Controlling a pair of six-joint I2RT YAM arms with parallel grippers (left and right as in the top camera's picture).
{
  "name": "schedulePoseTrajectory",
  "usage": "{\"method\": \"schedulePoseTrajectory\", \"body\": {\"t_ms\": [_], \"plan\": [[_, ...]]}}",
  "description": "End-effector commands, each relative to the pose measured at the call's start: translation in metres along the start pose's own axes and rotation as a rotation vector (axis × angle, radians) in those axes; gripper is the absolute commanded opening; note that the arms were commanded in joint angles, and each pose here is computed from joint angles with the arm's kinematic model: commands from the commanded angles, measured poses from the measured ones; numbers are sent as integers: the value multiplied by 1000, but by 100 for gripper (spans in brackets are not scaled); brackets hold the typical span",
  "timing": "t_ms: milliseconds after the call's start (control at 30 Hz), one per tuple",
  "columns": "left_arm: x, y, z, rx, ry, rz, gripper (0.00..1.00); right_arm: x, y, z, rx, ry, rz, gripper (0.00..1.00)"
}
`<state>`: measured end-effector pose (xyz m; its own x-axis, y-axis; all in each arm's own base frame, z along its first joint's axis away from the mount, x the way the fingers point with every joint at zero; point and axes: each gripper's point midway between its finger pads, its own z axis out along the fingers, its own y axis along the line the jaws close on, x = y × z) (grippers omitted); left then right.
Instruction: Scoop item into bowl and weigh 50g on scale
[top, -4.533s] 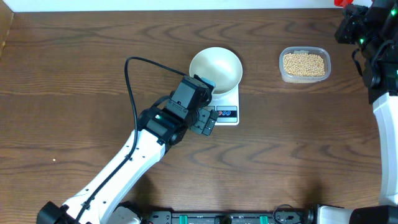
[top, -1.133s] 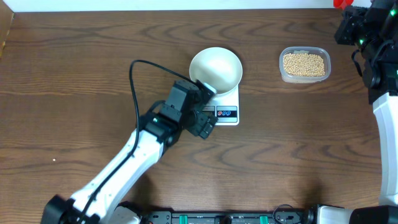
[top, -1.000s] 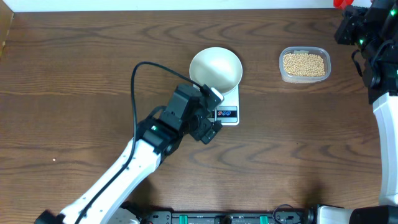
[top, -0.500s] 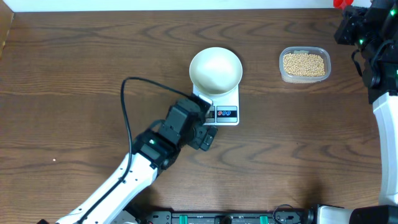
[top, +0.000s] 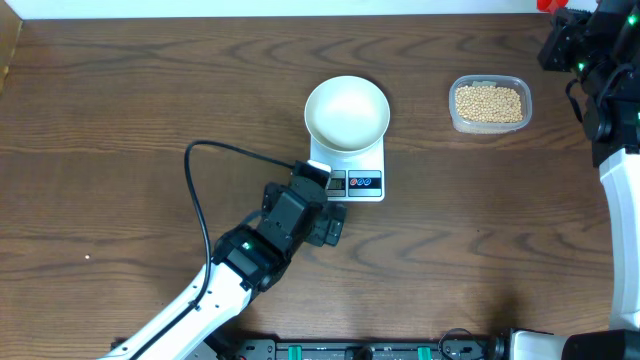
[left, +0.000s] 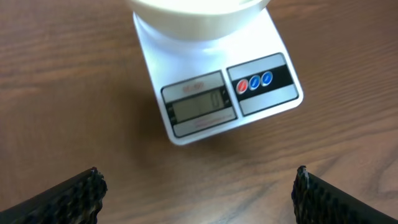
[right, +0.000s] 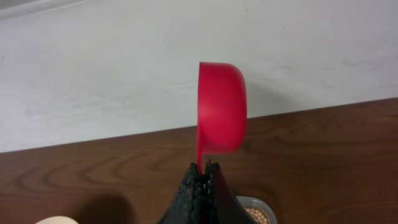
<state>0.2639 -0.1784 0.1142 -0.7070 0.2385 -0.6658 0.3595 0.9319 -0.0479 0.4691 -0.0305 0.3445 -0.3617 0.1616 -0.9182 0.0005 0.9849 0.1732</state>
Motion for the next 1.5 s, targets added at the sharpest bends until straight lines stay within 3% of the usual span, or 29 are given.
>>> {"method": "schedulePoseTrajectory", "body": {"t_ms": [0,367,533,800,1467], "plan": [[11,7,3,-31,15,-17,98,-7,-2,1,7,-14,-20,1],[34,5,9,-8,70,12,98,-7,-2,1,6,-13,-20,1],[32,5,9,-4,63,69,98,-7,-2,1,6,-13,-20,1],[17,0,9,12,0,58,98,-7,-2,1,6,-13,-20,1],[19,1,9,9,11,59,98,-7,-2,1,7,-14,-20,1]]}}
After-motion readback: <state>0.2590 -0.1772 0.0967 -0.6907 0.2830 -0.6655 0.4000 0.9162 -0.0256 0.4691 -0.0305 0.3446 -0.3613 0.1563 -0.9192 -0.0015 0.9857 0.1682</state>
